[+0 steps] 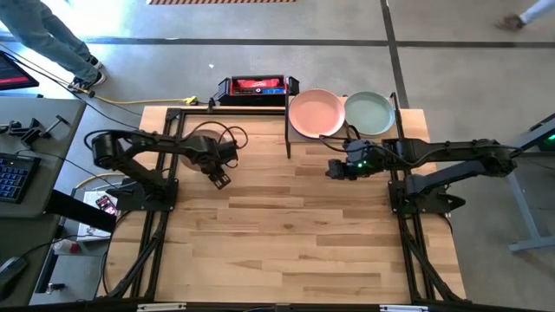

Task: Place and stack plates onto a shelf
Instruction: Stack the gray plate on top of the green plate on the shelf

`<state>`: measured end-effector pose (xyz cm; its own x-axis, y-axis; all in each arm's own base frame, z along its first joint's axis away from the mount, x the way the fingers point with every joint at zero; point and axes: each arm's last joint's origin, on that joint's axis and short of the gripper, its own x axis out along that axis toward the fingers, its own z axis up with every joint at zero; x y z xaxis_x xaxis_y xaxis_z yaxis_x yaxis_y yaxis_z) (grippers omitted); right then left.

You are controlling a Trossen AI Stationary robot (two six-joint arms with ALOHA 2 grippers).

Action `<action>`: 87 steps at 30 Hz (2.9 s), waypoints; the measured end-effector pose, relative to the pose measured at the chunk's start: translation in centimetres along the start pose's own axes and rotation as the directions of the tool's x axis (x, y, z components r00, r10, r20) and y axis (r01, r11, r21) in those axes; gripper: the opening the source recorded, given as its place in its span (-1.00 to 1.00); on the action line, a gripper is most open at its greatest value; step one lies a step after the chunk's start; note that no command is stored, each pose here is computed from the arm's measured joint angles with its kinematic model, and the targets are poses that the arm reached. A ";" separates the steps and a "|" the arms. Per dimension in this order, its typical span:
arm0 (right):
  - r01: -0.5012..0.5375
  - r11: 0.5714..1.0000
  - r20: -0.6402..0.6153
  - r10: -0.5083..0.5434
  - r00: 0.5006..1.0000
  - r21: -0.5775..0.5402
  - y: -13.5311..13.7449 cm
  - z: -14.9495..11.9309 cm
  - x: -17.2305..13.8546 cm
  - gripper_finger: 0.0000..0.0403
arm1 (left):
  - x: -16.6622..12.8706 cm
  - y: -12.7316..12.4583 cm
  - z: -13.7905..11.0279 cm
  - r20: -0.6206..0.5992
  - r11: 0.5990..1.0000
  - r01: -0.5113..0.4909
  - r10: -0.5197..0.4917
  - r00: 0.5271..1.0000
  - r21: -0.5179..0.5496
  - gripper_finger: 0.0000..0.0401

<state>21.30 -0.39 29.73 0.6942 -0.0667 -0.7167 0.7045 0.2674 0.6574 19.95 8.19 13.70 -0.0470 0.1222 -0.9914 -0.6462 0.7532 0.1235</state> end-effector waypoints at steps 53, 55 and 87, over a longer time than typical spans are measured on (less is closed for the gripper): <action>0.003 1.000 0.000 -0.003 1.000 -0.018 0.0 0.0 0.0 -0.52 | 0.5 0.0 2.3 -0.006 0.989 -0.102 0.103 0.995 0.108 -0.46; 0.003 1.000 0.000 -0.003 1.000 -0.018 0.0 0.0 0.0 -0.52 | 0.3 -0.1 2.1 0.001 0.987 -0.099 0.100 0.995 0.128 -0.58; -0.352 0.905 0.327 0.417 0.848 -0.240 5.2 -1.5 -1.7 -0.52 | -10.0 -7.1 -6.4 0.360 0.643 -0.276 0.000 0.933 0.715 -0.99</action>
<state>23.53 2.58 34.00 0.9307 -0.2596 -0.2577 0.3575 0.4958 0.7915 20.19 -2.53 22.47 0.2304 0.3469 -0.9092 0.1419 0.9123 0.3841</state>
